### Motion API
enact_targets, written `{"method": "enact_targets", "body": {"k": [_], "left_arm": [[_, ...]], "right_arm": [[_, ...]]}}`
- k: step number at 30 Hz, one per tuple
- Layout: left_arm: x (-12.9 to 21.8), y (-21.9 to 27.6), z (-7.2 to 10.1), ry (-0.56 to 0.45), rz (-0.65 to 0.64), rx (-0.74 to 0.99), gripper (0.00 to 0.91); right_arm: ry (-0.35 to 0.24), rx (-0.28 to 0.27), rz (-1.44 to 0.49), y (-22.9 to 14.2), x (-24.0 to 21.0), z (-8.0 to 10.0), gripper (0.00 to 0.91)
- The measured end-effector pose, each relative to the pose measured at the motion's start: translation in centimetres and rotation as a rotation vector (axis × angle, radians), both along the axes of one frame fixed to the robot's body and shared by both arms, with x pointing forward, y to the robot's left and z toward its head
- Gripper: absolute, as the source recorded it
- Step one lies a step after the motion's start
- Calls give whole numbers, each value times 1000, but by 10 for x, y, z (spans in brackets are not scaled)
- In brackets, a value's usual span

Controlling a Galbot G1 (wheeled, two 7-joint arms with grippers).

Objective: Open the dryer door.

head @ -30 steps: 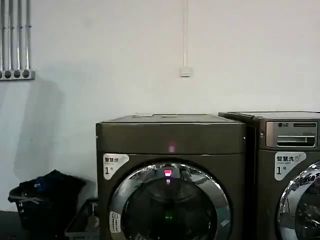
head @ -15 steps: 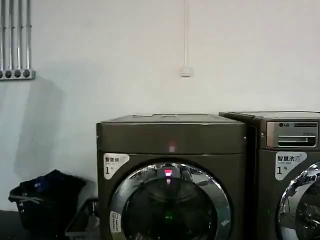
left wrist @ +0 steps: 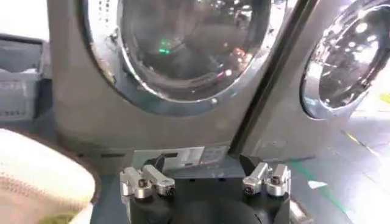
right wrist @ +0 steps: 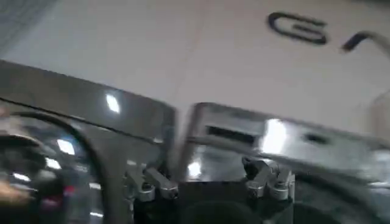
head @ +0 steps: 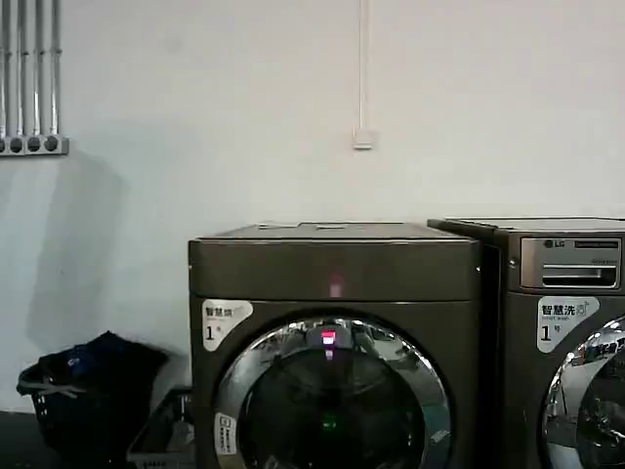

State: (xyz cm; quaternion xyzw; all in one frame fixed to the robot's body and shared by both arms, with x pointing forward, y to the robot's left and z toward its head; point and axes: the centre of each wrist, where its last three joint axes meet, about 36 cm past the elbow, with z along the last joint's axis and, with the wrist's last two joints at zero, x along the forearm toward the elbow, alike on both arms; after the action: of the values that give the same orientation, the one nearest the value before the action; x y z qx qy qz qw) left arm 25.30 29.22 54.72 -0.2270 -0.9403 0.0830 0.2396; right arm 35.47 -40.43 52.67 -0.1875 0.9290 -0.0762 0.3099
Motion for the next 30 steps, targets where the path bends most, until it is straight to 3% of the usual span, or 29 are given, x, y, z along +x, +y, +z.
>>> {"method": "enact_targets", "body": {"k": [5, 8, 12, 15, 22, 30], "left_arm": [[-8, 3, 0, 15, 28, 0, 907], [-12, 2, -1, 25, 36, -10, 907], [-16, 3, 0, 26, 53, -17, 907], [-19, 3, 2, 25, 62, -25, 907], [-28, 5, 6, 26, 93, -23, 907], [-33, 10, 7, 31, 137, -13, 907]], "right_arm": [[53, 17, 161, 22, 33, -8, 907], [89, -1, 280, 36, 49, -13, 907], [79, -38, 435, 57, 75, -27, 907], [65, -34, 502, 71, 97, -38, 907], [178, 18, 573, 113, 146, -62, 907], [253, -28, 750, 170, 204, -69, 907]]}}
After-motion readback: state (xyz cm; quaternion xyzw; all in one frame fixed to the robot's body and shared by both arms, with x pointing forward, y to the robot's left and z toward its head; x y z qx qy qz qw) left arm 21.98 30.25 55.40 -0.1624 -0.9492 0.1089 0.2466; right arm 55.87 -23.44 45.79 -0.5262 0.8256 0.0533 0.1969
